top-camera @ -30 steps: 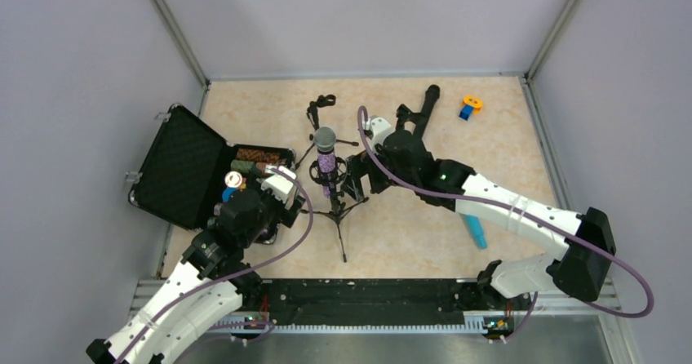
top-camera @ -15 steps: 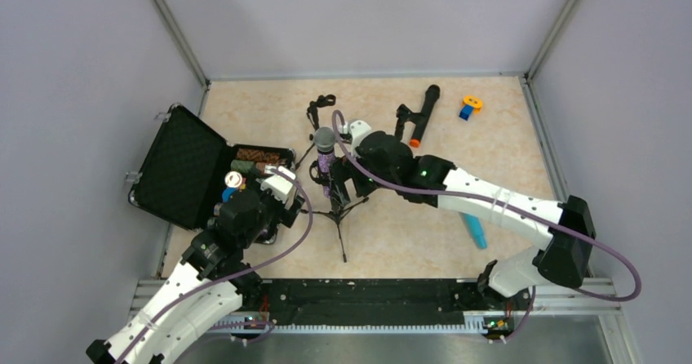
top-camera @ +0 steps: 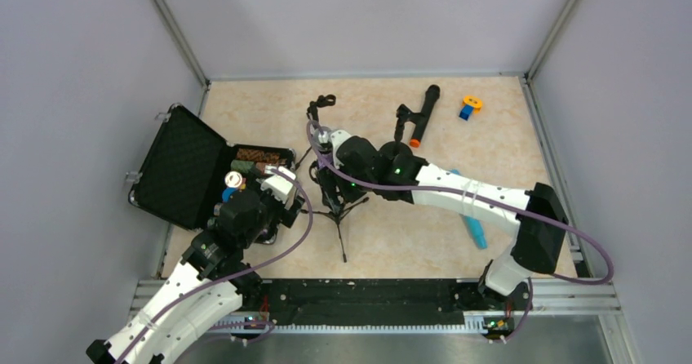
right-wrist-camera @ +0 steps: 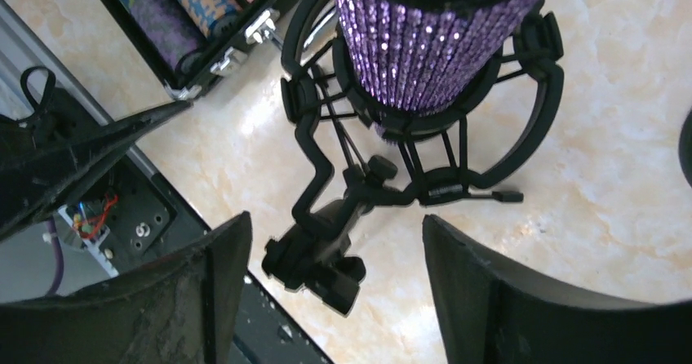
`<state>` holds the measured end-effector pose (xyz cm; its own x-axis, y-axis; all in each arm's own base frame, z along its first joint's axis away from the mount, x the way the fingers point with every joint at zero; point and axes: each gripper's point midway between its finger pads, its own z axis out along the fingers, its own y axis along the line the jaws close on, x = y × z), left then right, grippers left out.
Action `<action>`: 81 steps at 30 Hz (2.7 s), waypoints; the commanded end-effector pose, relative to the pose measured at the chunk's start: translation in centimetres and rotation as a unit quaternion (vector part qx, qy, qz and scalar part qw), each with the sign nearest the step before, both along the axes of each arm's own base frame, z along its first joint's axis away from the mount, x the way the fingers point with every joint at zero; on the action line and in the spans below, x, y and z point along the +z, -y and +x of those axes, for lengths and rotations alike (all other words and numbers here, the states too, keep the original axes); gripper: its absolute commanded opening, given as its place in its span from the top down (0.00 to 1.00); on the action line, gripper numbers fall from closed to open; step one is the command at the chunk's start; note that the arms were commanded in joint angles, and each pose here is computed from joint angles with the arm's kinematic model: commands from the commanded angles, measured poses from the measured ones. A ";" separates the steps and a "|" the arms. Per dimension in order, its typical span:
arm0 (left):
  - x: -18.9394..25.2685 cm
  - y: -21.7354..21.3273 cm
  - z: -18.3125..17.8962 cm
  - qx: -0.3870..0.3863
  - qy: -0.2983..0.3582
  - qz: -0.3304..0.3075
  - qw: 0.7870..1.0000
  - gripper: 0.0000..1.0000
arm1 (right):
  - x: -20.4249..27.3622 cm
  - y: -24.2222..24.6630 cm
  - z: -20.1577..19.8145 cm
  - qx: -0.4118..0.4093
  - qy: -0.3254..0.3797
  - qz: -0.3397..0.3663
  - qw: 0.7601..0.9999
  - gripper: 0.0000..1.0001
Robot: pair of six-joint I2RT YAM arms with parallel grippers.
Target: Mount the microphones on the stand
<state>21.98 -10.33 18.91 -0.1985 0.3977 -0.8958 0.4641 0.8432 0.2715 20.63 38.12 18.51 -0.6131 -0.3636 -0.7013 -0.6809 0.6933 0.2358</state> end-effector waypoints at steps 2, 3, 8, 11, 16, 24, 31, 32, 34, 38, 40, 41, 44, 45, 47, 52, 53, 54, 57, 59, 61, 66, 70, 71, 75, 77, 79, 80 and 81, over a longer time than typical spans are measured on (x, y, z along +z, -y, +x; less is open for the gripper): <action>1.1 0.2 0.5 0.001 0.024 -0.014 1.000 0.06 | 1.1 -2.3 0.1 0.011 0.002 0.020 1.000 0.32; 1.1 0.2 0.5 0.001 0.025 -0.015 1.000 0.06 | 1.1 -2.4 0.2 0.008 0.003 0.021 1.000 0.34; 1.1 0.2 0.5 0.000 0.025 -0.015 1.000 0.06 | 1.0 -2.4 0.6 0.000 0.011 0.025 1.000 0.53; 1.2 0.3 0.5 -0.002 0.026 -0.016 1.000 0.06 | 1.2 -2.4 0.6 -0.001 0.017 0.031 0.999 0.68; 1.3 0.2 0.4 -0.001 0.028 -0.017 0.999 0.06 | 2.5 -2.0 0.8 -0.006 0.037 0.051 0.998 0.93; 1.2 0.2 0.4 -0.001 0.028 -0.016 0.999 0.06 | 5.0 -0.7 1.6 -0.031 0.088 0.095 0.991 1.00; 1.2 0.3 0.4 -0.003 0.028 -0.017 0.999 0.06 | 8.1 0.0 2.0 -0.044 0.126 0.132 0.982 0.99; 1.3 0.3 0.4 -0.004 0.028 -0.017 0.999 0.06 | 8.6 0.1 2.1 -0.045 0.131 0.138 0.981 0.99; 1.3 0.3 0.4 -0.004 0.029 -0.017 0.999 0.06 | 9.4 0.2 2.2 -0.046 0.142 0.148 0.978 0.99; 1.2 0.3 0.4 -0.004 0.028 -0.017 0.999 0.06 | 11.0 0.4 2.3 -0.047 0.163 0.171 0.971 1.00; 1.3 0.3 0.3 -0.005 0.029 -0.018 0.999 0.06 | 11.7 0.5 2.3 -0.047 0.172 0.183 0.967 1.00; 1.3 0.3 0.3 -0.005 0.029 -0.018 0.999 0.06 | 12.1 0.6 2.3 -0.048 0.177 0.189 0.965 1.00; 1.3 0.3 0.3 -0.004 0.029 -0.018 0.999 0.06 | 13.2 0.9 2.3 -0.054 0.192 0.210 0.957 1.00; 1.3 0.3 0.3 -0.005 0.029 -0.018 0.999 0.06 | 13.2 1.1 2.4 -0.057 0.195 0.214 0.955 1.00; 1.3 0.3 0.3 -0.005 0.029 -0.018 0.999 0.06 | 14.1 1.4 2.4 -0.061 0.206 0.231 0.949 1.00; 1.4 0.3 0.3 -0.006 0.030 -0.020 0.999 0.06 | 15.6 2.0 2.8 -0.060 0.221 0.260 0.938 1.00; 1.3 0.4 0.3 -0.007 0.030 -0.019 0.999 0.06 | 16.0 2.0 2.9 -0.058 0.225 0.264 0.936 1.00; 1.3 0.4 0.3 -0.007 0.030 -0.019 0.999 0.06 | 16.4 2.2 3.0 -0.057 0.231 0.271 0.933 1.00; 1.4 0.4 0.3 -0.007 0.031 -0.019 0.999 0.06 | 17.9 2.5 3.3 -0.051 0.244 0.291 0.924 1.00; 1.4 0.3 0.3 -0.006 0.032 -0.019 0.999 0.06 | 19.0 2.8 3.6 -0.047 0.257 0.301 0.917 1.00; 1.4 0.3 0.3 -0.006 0.032 -0.020 0.999 0.06 | 20.1 3.1 4.0 -0.047 0.269 0.307 0.912 1.00; 1.5 0.3 0.3 -0.006 0.033 -0.019 0.999 0.06 | 23.0 4.0 5.2 -0.050 0.310 0.310 0.897 1.00; 1.5 0.3 0.3 -0.006 0.034 -0.020 0.999 0.06 | 25.1 4.4 5.9 -0.048 0.334 0.317 0.887 1.00; 1.5 0.3 0.3 -0.006 0.034 -0.020 0.999 0.06 | 25.5 4.4 6.2 -0.048 0.338 0.317 0.885 1.00; 1.5 0.3 0.3 -0.007 0.035 -0.020 0.999 0.06 | 27.1 4.2 6.7 -0.039 0.350 0.326 0.877 1.00; 1.6 0.3 0.2 -0.008 0.035 -0.021 0.999 0.06 | 27.4 4.0 7.3 -0.038 0.355 0.324 0.876 1.00; 1.6 0.3 0.2 -0.008 0.036 -0.022 0.999 0.06 | 27.7 3.8 8.0 -0.037 0.360 0.322 0.875 1.00; 1.6 0.3 0.2 -0.008 0.036 -0.023 0.999 0.06 | 27.9 3.8 8.5 -0.040 0.361 0.320 0.875 1.00; 1.7 0.3 0.2 -0.009 0.037 -0.023 0.999 0.06 | 28.0 3.8 9.0 -0.045 0.362 0.318 0.875 1.00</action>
<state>21.79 -10.28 19.22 -0.1782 0.3871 -0.9046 0.4639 0.8438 0.2697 28.83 34.72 37.43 -0.1165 0.0918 -0.9889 -0.7363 0.6603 0.1481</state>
